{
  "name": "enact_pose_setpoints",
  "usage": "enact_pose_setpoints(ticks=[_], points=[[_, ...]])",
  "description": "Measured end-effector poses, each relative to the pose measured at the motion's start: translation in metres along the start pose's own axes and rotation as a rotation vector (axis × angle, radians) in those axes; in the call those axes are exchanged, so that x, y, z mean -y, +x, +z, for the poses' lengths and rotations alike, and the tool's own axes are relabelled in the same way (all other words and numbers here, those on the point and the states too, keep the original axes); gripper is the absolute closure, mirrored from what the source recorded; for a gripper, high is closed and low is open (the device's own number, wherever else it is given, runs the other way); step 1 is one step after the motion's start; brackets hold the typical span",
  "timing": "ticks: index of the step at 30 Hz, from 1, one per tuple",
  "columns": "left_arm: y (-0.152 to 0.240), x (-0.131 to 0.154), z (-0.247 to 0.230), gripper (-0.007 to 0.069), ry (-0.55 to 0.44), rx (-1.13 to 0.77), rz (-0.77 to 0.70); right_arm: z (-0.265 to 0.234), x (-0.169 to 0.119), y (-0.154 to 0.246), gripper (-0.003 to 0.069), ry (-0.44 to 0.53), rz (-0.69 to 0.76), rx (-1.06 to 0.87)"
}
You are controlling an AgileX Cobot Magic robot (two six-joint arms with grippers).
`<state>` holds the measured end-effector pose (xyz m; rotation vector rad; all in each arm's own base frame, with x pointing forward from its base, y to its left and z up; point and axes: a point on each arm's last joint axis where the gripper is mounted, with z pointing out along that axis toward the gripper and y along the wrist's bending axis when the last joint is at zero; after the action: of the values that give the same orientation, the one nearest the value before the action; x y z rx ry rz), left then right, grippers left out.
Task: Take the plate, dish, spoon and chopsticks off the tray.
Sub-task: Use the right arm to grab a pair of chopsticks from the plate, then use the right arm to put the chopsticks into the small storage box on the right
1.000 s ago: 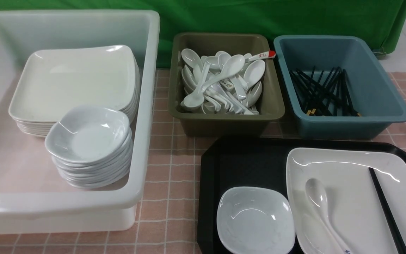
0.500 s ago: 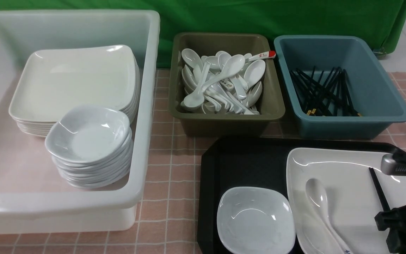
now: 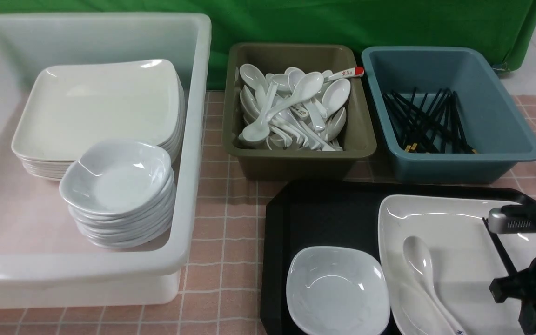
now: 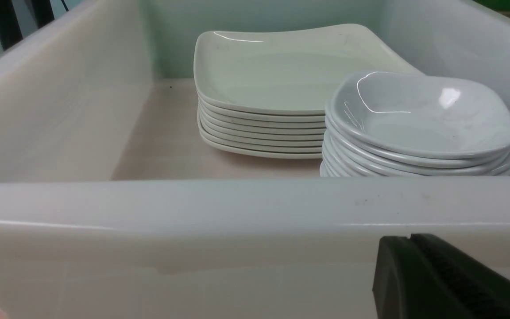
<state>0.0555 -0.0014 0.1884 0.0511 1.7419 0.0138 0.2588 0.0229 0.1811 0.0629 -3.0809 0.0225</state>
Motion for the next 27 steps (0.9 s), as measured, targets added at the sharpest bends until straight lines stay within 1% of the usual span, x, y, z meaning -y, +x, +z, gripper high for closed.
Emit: enact_pose_setpoints(ticks=[2,4,6,7,11,13,14,15,17,18,19,20,21,22,25,26,27], points=[[0.0,0.0,0.0,0.0603,0.0,0.0,0.0,-0.024,-0.001,-0.003,0.0493,-0.014,-0.01,0.053],[0.0,0.0,0.0,0.0603,0.0,0.0,0.0,-0.059,-0.001,-0.008,0.0493,-0.023,-0.01,0.19],[0.0,0.0,0.0,0.0603,0.0,0.0,0.0,-0.075,-0.001,-0.012,0.0493,-0.027,-0.009,0.278],[0.0,0.0,0.0,0.0603,0.0,0.0,0.0,-0.105,-0.001,-0.022,0.0493,-0.039,0.003,0.48],[0.0,0.0,0.0,0.0601,0.0,0.0,0.0,-0.148,-0.002,-0.048,0.0493,-0.078,0.035,0.928],[0.0,0.0,0.0,0.0601,0.0,0.0,0.0,-0.155,-0.003,-0.057,0.0493,-0.101,0.058,1.046],[0.0,0.0,0.0,0.0601,0.0,0.0,0.0,-0.159,-0.003,-0.069,0.0493,-0.132,0.094,1.151],[0.0,0.0,0.0,0.0601,0.0,0.0,0.0,-0.157,-0.004,-0.079,0.0493,-0.162,0.127,1.214],[0.0,0.0,0.0,0.0601,0.0,0.0,0.0,-0.151,-0.004,-0.091,0.0493,-0.179,0.146,1.259],[0.0,0.0,0.0,0.0601,0.0,0.0,0.0,-0.134,-0.005,-0.109,0.0493,-0.2,0.173,1.279],[0.0,0.0,0.0,0.0601,0.0,0.0,0.0,-0.129,-0.005,-0.115,0.0493,-0.206,0.18,1.29],[0.0,0.0,0.0,0.0601,0.0,0.0,0.0,-0.112,-0.006,-0.129,0.0493,-0.207,0.187,1.277],[0.0,0.0,0.0,0.0601,0.0,0.0,0.0,-0.113,-0.006,-0.129,0.0493,-0.208,0.188,1.279],[0.0,0.0,0.0,0.0601,0.0,0.0,0.0,-0.091,-0.007,-0.146,0.0486,-0.203,0.192,1.245],[0.0,0.0,0.0,0.0601,0.0,0.0,0.0,-0.064,-0.008,-0.165,0.0436,-0.196,0.195,1.193],[0.0,0.0,0.0,0.0601,0.0,0.0,0.0,-0.055,-0.009,-0.171,0.0381,-0.193,0.196,1.173],[0.0,0.0,0.0,0.0601,0.0,0.0,0.0,-0.054,-0.009,-0.172,0.0381,-0.193,0.197,1.17]])
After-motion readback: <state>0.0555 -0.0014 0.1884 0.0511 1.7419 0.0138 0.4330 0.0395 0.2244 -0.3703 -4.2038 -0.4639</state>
